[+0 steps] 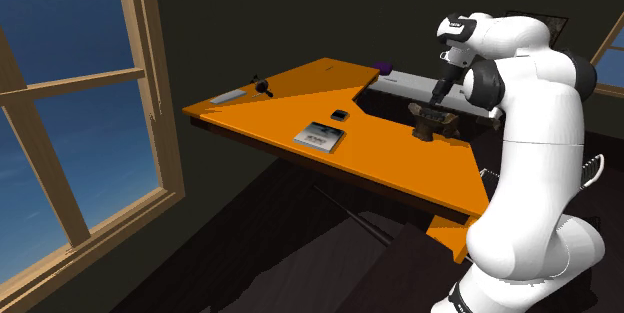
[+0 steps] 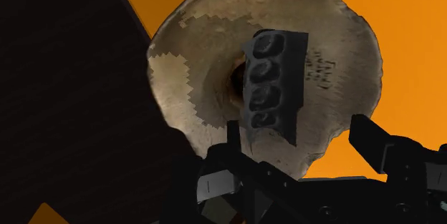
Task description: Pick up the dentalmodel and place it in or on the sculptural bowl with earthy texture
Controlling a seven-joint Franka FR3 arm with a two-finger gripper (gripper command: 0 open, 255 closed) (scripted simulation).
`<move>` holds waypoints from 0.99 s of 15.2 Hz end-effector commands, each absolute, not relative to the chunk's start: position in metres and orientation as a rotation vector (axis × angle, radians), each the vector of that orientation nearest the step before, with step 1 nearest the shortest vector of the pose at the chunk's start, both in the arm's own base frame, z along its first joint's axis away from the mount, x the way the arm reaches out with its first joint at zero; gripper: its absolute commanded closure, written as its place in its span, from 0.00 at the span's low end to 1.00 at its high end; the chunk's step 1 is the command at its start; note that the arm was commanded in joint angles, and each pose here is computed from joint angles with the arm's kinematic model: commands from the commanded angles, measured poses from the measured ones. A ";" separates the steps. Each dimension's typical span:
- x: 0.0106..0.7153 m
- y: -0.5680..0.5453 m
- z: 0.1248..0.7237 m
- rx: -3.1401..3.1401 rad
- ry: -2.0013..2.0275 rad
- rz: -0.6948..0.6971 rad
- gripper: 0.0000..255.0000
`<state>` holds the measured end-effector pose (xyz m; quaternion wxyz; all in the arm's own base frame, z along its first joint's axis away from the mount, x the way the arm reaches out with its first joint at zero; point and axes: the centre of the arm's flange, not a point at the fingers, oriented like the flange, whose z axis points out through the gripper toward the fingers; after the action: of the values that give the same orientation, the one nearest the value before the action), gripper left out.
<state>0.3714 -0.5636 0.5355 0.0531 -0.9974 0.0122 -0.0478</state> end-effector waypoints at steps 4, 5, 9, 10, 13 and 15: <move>0.371 -0.564 0.536 -3.032 0.037 -0.145 0.00; 0.370 -0.565 0.549 -3.032 0.037 -0.145 0.00; 0.367 -0.569 0.585 -3.032 0.037 -0.145 0.00; 0.367 -0.569 0.585 -3.032 0.037 -0.145 0.00; 0.367 -0.569 0.585 -3.032 0.037 -0.145 0.00; 0.367 -0.569 0.585 -3.032 0.037 -0.145 0.00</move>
<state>0.3666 -0.5688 0.5850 0.0531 -0.9974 0.0123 -0.0478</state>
